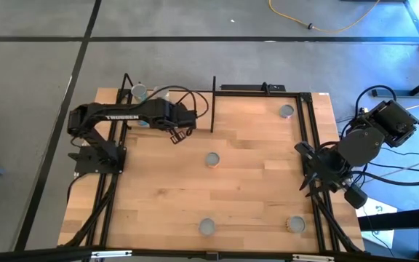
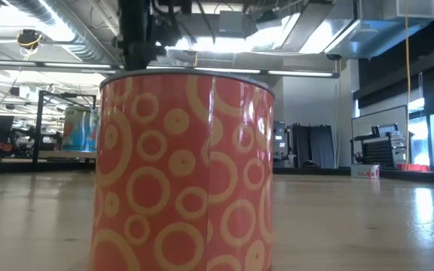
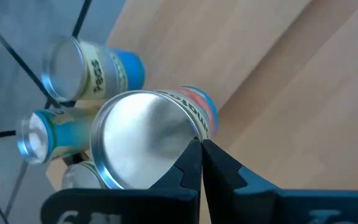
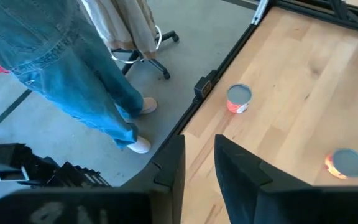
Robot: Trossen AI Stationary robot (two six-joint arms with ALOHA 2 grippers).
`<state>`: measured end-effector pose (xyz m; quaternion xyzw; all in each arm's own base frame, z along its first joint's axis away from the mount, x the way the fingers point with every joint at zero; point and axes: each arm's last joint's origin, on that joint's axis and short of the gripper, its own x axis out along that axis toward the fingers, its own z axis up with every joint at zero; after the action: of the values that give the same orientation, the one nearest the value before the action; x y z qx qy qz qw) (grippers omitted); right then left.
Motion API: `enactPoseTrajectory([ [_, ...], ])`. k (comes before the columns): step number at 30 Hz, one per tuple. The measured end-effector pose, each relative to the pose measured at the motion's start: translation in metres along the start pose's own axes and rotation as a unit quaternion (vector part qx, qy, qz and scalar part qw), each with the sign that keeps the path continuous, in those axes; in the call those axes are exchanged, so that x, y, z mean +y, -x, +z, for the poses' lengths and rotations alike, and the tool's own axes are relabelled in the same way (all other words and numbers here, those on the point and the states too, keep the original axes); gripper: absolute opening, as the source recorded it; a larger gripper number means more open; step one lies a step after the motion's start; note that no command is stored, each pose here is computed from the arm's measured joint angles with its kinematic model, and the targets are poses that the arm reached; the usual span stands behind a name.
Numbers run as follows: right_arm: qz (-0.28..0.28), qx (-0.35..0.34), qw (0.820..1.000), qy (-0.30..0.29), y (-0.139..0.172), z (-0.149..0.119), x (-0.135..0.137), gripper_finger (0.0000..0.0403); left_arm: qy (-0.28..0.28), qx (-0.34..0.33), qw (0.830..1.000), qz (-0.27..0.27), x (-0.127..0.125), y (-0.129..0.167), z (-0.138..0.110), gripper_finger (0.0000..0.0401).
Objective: Pick and place cans onto a shelf
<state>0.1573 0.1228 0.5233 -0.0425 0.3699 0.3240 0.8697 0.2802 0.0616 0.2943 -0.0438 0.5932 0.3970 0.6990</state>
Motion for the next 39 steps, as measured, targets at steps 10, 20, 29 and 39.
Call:
enactPoseTrajectory([
  [10, -0.001, 0.0, 1.0, 0.0, 0.0, 0.0, 0.0, 0.0088, -0.003, 0.0, 1.0, 0.002, 0.0, -0.028, 0.001, 0.0],
  [20, -0.001, 0.0, 1.0, -0.002, 0.0, 0.0, 0.0, 0.0088, 0.016, 0.012, 1.0, -0.002, 0.014, -0.039, 0.007, 0.0],
  [29, -0.001, 0.0, 1.0, -0.002, 0.0, 0.0, 0.0, 0.0088, 0.031, 0.027, 0.999, -0.013, 0.023, -0.045, 0.009, 0.0],
  [39, -0.001, 0.0, 1.0, -0.002, 0.0, 0.0, 0.0, 0.0088, 0.035, 0.04, 0.998, -0.03, 0.03, -0.05, 0.01, 0.0004],
])
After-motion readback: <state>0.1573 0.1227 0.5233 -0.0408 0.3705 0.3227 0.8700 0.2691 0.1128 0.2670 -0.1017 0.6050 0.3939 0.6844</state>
